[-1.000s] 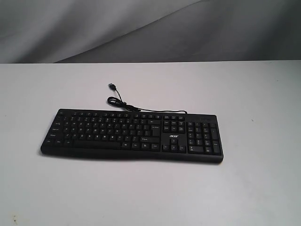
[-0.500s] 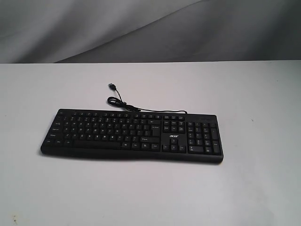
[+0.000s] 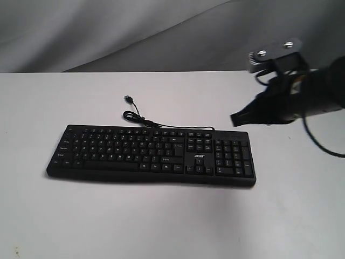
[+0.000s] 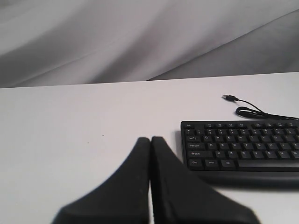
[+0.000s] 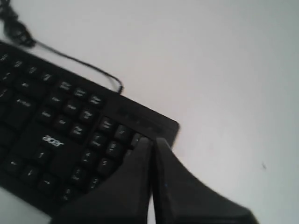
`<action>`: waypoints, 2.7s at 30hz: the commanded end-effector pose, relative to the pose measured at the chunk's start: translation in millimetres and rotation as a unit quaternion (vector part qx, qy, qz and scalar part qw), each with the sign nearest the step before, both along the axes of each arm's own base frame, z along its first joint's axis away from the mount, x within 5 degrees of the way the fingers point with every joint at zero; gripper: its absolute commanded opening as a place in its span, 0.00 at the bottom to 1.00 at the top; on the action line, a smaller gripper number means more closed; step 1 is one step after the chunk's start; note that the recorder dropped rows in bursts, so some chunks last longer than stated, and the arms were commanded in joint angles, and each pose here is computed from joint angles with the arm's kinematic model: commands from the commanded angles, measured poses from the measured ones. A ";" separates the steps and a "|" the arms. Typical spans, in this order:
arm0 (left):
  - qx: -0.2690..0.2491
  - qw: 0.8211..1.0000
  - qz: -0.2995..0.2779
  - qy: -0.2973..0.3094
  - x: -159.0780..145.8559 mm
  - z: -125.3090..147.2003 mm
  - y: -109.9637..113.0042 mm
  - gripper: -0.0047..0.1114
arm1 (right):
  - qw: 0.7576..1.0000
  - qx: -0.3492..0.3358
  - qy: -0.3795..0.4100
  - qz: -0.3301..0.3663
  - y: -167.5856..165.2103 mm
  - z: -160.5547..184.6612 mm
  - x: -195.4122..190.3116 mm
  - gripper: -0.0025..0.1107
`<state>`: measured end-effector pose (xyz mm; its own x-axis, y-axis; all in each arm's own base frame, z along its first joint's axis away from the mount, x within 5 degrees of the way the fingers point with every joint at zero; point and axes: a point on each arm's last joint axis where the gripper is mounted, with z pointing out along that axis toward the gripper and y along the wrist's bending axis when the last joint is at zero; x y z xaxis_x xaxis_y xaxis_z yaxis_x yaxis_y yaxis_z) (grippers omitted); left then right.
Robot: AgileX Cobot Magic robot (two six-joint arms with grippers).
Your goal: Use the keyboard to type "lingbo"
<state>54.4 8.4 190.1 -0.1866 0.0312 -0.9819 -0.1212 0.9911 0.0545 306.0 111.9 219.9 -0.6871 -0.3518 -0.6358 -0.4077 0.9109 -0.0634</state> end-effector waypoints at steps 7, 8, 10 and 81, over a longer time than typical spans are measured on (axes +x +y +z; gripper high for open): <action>-0.003 1.000 0.000 -0.003 0.0 -0.8 -0.1 0.04 | 0.975 -0.020 -0.072 0.208 100.8 4.8 25.2 0.02; -0.003 1.000 0.000 -0.003 0.0 -0.8 -0.1 0.04 | 0.976 -0.003 -0.090 0.198 105.5 9.3 26.4 0.02; -0.003 1.000 0.000 -0.003 0.0 -0.8 -0.1 0.04 | 0.978 0.067 -0.139 0.143 115.3 21.5 29.7 0.02; -0.003 1.000 0.000 -0.003 0.0 -0.8 -0.1 0.04 | 0.912 -0.058 0.096 0.394 191.5 -87.0 72.1 0.02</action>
